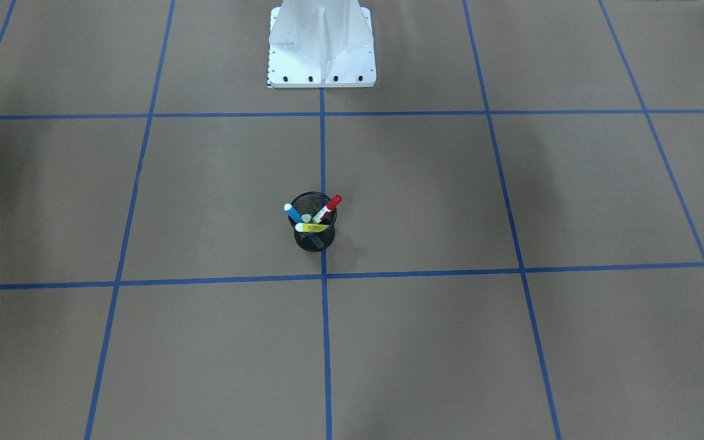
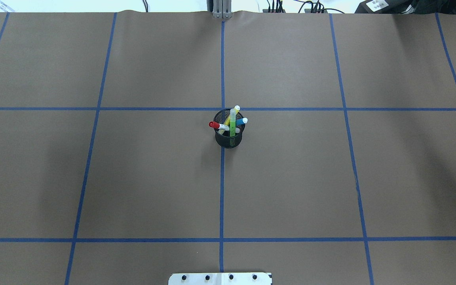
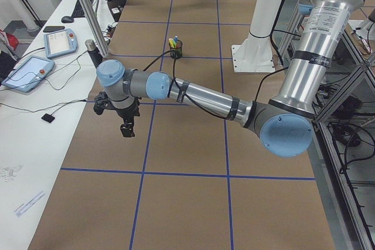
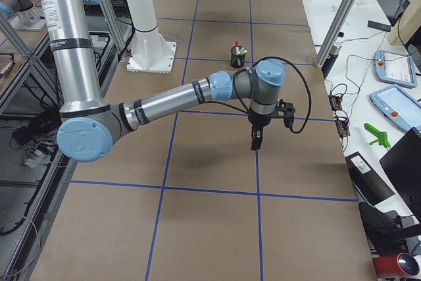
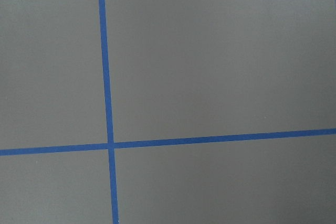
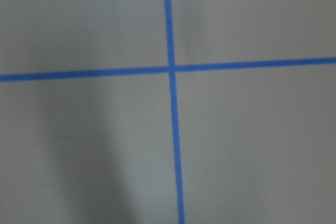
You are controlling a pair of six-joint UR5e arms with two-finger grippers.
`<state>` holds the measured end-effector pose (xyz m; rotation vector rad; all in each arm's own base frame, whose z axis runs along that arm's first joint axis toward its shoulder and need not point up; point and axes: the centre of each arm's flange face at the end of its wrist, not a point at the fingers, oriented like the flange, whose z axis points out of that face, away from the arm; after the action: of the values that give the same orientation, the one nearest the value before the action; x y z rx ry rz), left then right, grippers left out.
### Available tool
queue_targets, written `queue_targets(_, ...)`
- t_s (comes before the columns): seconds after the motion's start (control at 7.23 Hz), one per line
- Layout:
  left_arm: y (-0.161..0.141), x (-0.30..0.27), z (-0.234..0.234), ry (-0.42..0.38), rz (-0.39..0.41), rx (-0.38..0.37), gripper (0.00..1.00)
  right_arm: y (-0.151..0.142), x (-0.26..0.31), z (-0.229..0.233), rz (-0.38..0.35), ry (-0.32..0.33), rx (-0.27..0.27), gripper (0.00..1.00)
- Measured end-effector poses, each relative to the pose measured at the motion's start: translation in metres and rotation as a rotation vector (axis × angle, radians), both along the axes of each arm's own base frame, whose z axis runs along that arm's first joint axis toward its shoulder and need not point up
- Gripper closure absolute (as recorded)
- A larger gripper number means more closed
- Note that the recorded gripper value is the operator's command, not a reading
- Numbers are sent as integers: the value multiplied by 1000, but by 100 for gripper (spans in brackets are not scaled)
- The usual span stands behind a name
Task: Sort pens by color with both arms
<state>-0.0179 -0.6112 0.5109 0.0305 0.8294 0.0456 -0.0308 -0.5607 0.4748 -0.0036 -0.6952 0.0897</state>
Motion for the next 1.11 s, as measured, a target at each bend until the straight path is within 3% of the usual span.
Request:
queue_targets(0.28, -4, 1, -6, 5, 0, 7, 0, -43, -97, -100, 58, -50, -18, 0)
queue_targets(0.55, -6, 1, -12, 9, 0, 17, 0, -55, -183, -185, 101, -96, -58, 0)
queue_targets(0.83, -9, 1, -17, 11, 0, 26, 0, -43, -242, -270, 53, -155, 13, 0)
queue_targets(1.11, -10, 1, -18, 11, 0, 28, 0, -12, -305, -311, -51, -160, 187, 1)
